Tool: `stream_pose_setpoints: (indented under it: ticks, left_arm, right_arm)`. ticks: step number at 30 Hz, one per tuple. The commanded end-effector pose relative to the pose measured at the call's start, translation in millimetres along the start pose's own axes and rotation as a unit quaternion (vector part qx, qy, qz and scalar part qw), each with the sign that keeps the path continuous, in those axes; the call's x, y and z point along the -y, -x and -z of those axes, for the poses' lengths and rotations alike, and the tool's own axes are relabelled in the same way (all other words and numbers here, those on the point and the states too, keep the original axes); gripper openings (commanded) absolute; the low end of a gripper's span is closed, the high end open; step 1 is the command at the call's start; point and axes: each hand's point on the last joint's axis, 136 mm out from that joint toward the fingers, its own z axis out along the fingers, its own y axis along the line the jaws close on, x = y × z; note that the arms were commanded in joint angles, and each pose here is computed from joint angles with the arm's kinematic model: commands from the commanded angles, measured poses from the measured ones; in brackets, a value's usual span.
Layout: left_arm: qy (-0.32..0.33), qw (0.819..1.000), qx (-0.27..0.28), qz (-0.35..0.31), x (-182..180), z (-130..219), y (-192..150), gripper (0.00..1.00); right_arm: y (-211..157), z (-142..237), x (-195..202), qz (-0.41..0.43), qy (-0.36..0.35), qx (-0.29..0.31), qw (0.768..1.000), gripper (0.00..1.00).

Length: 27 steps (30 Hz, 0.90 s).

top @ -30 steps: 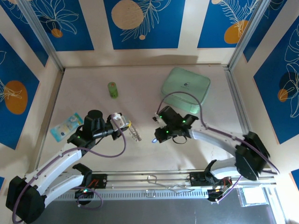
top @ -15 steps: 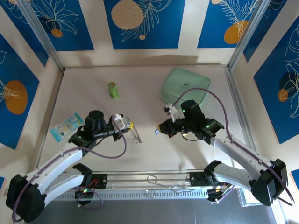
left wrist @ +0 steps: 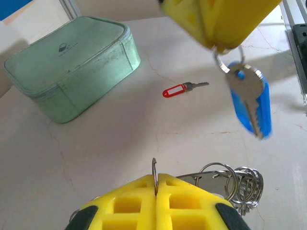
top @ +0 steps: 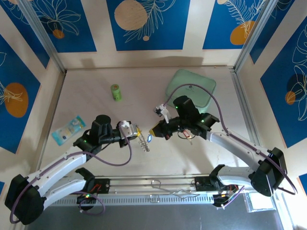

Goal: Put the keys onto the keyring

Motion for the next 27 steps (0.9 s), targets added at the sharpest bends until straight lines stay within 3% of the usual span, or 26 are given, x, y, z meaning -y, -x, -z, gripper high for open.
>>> stream_pose_setpoints:
  ticks: [1,8,27]
  left_arm:
    - [-0.001,0.999,0.017,-0.038,4,2,10,0.00]
    - [0.005,0.991,0.025,-0.130,14,7,8,0.00]
    - [-0.009,0.994,0.034,-0.108,16,4,12,0.00]
  right_arm:
    - [0,-5,1,0.012,-0.010,-0.023,1.000,0.00]
    - [0,-16,-1,0.019,-0.002,-0.049,0.999,0.00]
    - [0,-41,0,0.026,0.004,-0.072,0.997,0.00]
